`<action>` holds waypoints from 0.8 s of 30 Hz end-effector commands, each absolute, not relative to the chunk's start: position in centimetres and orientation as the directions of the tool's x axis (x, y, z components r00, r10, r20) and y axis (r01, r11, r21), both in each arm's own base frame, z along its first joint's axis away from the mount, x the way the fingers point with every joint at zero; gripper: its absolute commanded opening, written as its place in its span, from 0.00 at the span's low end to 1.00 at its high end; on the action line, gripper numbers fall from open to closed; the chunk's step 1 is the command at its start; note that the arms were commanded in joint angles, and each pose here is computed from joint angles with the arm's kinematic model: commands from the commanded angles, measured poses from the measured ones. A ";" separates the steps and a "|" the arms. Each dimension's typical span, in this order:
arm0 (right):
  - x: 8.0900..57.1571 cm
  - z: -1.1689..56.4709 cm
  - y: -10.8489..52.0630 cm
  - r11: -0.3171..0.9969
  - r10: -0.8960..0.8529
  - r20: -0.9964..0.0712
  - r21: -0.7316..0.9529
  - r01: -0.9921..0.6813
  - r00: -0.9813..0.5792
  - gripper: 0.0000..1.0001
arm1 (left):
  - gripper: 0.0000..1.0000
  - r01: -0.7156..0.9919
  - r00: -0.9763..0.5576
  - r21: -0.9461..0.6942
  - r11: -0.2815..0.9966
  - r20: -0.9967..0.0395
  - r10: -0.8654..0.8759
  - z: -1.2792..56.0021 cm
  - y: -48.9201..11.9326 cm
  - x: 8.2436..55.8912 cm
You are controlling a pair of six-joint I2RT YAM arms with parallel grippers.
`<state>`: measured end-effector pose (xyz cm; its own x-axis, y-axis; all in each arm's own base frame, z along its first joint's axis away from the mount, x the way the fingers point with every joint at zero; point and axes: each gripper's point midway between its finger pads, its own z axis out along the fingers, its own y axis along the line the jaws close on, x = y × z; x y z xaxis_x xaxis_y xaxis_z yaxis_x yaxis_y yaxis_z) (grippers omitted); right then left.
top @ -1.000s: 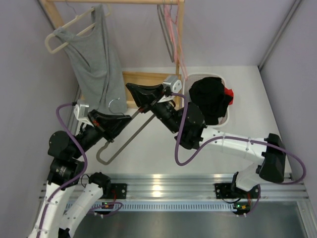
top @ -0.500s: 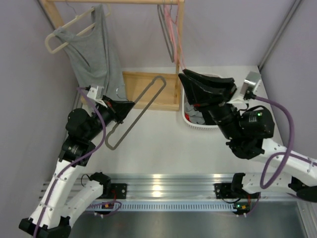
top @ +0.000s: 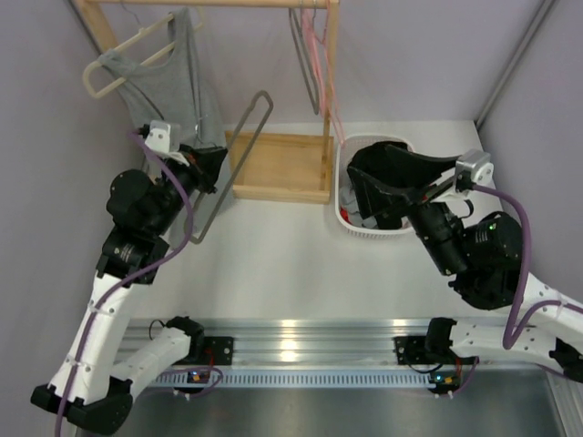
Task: Remove the tank top from the hanger
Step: Place the hanger at the clothesline.
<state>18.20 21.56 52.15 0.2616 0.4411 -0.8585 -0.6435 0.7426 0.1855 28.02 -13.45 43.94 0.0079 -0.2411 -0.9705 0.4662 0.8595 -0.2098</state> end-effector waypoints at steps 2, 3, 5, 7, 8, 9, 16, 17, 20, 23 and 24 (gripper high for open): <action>18.6 50.8 19.0 0.787 0.416 -0.878 0.218 -0.577 0.236 0.94 | 0.00 0.396 0.079 -0.134 0.908 -0.981 -0.179 46.6 -12.9 31.4; 18.7 50.2 19.1 0.790 0.405 -0.886 0.214 -0.574 0.227 0.94 | 0.00 0.380 0.086 -0.127 0.916 -0.981 -0.172 47.0 -12.8 32.0; 18.4 50.0 18.7 0.784 0.414 -0.883 0.223 -0.579 0.221 0.95 | 0.00 0.371 0.090 -0.121 0.921 -0.982 -0.165 48.2 -13.3 34.1; 18.3 49.7 18.5 0.784 0.411 -0.887 0.225 -0.578 0.212 0.95 | 0.00 0.367 0.068 -0.125 0.922 -0.985 -0.160 48.2 -14.2 36.5; 18.3 49.6 18.4 0.784 0.409 -0.888 0.226 -0.579 0.208 0.95 | 0.00 0.375 0.101 -0.129 0.918 -0.979 -0.179 50.3 -14.3 36.7; 18.1 49.8 18.0 0.782 0.414 -0.886 0.229 -0.579 0.209 0.95 | 0.00 0.379 0.108 -0.136 0.916 -0.976 -0.189 51.1 -14.6 37.3; 17.5 49.9 16.6 0.779 0.420 -0.885 0.238 -0.580 0.200 0.96 | 0.00 0.397 0.141 -0.114 0.911 -0.973 -0.184 53.6 -17.7 45.0; 17.5 49.8 16.6 0.780 0.415 -0.888 0.236 -0.580 0.197 0.96 | 0.00 0.398 0.147 -0.108 0.911 -0.973 -0.179 53.8 -18.0 45.7; 17.3 49.7 16.0 0.783 0.412 -0.890 0.235 -0.576 0.197 0.96 | 0.00 0.400 0.171 -0.112 0.909 -0.966 -0.195 54.8 -18.8 48.0; 17.2 49.5 15.4 0.788 0.411 -0.890 0.237 -0.568 0.199 0.96 | 0.00 0.414 0.189 -0.126 0.902 -0.957 -0.221 55.6 -19.6 49.7; 17.1 49.6 15.0 0.790 0.414 -0.888 0.239 -0.564 0.203 0.96 | 0.00 0.411 0.174 -0.132 0.902 -0.960 -0.220 54.7 -20.0 50.8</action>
